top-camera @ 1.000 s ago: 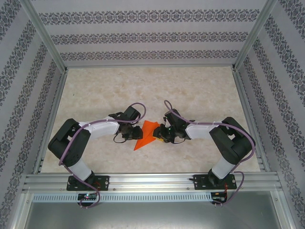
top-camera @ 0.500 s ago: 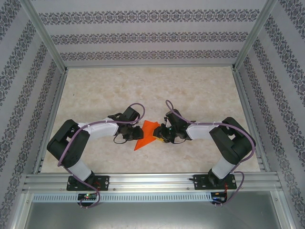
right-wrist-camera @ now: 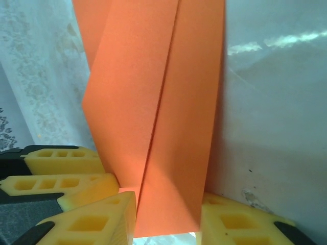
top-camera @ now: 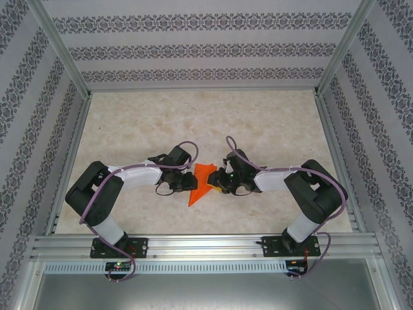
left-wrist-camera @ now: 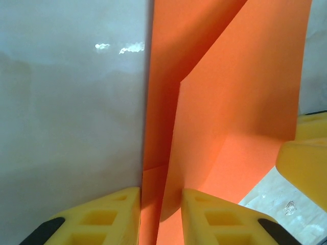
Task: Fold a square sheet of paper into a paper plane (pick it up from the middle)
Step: Turn over the paper at the center of the table.
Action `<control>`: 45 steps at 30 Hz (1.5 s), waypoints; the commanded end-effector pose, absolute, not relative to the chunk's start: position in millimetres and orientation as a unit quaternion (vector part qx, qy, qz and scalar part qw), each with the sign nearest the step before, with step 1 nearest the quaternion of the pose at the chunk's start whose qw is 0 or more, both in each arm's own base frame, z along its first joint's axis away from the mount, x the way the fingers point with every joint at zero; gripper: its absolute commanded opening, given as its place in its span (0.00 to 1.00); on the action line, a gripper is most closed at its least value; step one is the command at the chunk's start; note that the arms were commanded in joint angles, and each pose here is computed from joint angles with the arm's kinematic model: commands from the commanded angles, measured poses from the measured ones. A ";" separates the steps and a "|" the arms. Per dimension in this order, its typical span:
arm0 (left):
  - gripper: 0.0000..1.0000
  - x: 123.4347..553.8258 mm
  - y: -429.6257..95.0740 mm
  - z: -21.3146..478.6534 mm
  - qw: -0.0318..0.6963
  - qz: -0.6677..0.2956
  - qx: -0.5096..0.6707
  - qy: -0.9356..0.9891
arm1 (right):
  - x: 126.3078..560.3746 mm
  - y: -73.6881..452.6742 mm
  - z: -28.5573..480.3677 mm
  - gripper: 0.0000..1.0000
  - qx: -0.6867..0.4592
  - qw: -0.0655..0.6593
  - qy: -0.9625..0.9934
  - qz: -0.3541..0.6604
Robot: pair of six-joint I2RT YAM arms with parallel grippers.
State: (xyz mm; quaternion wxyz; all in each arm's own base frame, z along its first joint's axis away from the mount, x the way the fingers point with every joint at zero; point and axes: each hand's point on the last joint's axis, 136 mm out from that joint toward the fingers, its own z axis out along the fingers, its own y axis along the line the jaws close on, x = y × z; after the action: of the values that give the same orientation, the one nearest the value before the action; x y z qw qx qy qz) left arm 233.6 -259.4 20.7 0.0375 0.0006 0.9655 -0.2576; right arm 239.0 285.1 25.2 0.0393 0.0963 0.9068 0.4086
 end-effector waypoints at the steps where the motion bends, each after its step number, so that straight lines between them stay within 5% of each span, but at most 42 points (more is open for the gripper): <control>1: 0.28 212.9 -279.7 20.8 -0.002 -0.293 0.019 0.956 | 246.9 302.3 34.7 0.35 0.066 0.060 0.888 0.451; 23: 0.26 216.3 -276.6 33.6 0.028 -0.296 0.014 0.955 | 248.4 315.7 27.0 0.26 0.004 0.067 0.887 0.456; 31: 0.26 220.2 -271.2 45.7 0.058 -0.297 0.010 0.953 | 252.4 314.0 40.9 0.10 -0.027 0.083 0.902 0.424; 36: 0.24 228.1 -252.7 78.1 0.130 -0.285 -0.002 0.950 | 253.3 278.1 60.2 0.09 -0.055 0.109 0.944 0.306; 45: 0.28 239.6 -171.6 120.3 0.276 -0.186 -0.097 0.938 | 264.8 160.0 132.1 0.09 -0.092 0.183 0.975 -0.090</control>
State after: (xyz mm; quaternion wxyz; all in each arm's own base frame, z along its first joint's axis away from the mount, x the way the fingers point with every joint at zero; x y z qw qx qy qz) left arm 240.2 -211.2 131.5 0.2519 -0.0438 0.9306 -0.2618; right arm 284.4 234.4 133.6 0.2064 -0.0559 0.9673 0.1365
